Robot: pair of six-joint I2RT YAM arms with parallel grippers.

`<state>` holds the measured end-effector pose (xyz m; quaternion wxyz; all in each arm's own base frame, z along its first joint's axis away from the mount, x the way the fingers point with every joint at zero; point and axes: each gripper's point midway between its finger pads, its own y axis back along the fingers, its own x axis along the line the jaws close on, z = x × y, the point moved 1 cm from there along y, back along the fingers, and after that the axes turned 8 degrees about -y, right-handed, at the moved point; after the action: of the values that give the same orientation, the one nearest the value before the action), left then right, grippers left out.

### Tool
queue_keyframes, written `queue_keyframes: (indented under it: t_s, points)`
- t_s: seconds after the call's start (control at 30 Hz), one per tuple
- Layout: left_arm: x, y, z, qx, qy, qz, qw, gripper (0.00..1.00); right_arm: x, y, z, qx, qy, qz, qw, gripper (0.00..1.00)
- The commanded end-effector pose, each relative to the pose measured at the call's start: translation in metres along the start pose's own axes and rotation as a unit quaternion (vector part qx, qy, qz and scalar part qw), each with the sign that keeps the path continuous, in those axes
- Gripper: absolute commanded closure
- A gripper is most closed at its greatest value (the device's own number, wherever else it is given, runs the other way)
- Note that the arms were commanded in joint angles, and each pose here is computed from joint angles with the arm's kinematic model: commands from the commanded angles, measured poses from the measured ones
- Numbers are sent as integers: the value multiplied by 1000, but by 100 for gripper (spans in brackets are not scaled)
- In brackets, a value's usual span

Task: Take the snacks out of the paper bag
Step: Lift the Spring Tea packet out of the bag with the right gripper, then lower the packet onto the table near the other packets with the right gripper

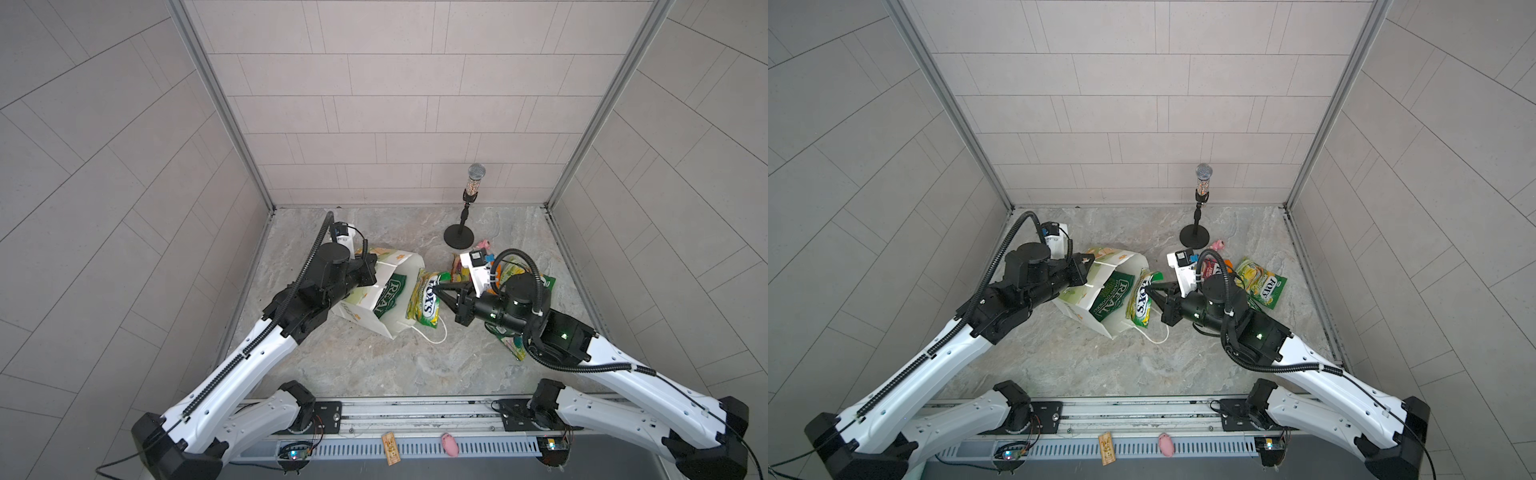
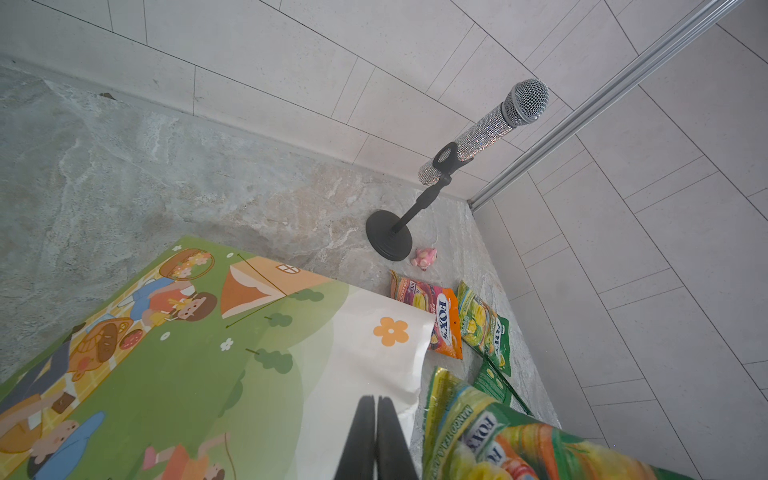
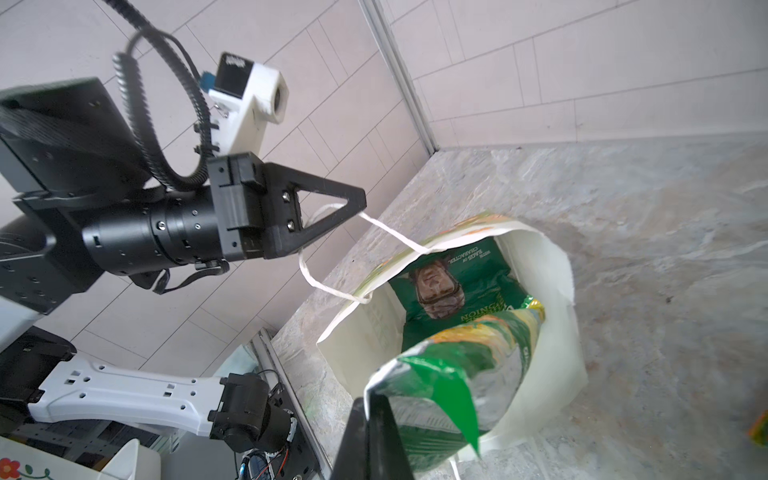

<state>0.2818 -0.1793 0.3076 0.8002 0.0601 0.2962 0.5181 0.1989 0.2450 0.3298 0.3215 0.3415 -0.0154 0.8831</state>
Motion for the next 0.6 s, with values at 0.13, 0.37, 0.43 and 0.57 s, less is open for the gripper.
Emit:
queue_keyframes:
  t_s: [0.13, 0.37, 0.43, 0.57]
  points:
    - [-1, 4, 4, -8, 0, 0, 1000, 100, -27, 52, 31, -59, 48, -115, 990, 100]
    - [-2, 4, 4, -7, 2, -2, 1000, 100, -70, 81, 34, -65, 42, -231, 970, 100]
    - [-2, 4, 4, -7, 2, -2, 1000, 100, -89, 82, 27, -53, 29, -267, 962, 100]
    - [-2, 5, 3, -7, 2, -3, 1000, 100, -134, 70, 2, -22, -26, -304, 952, 100]
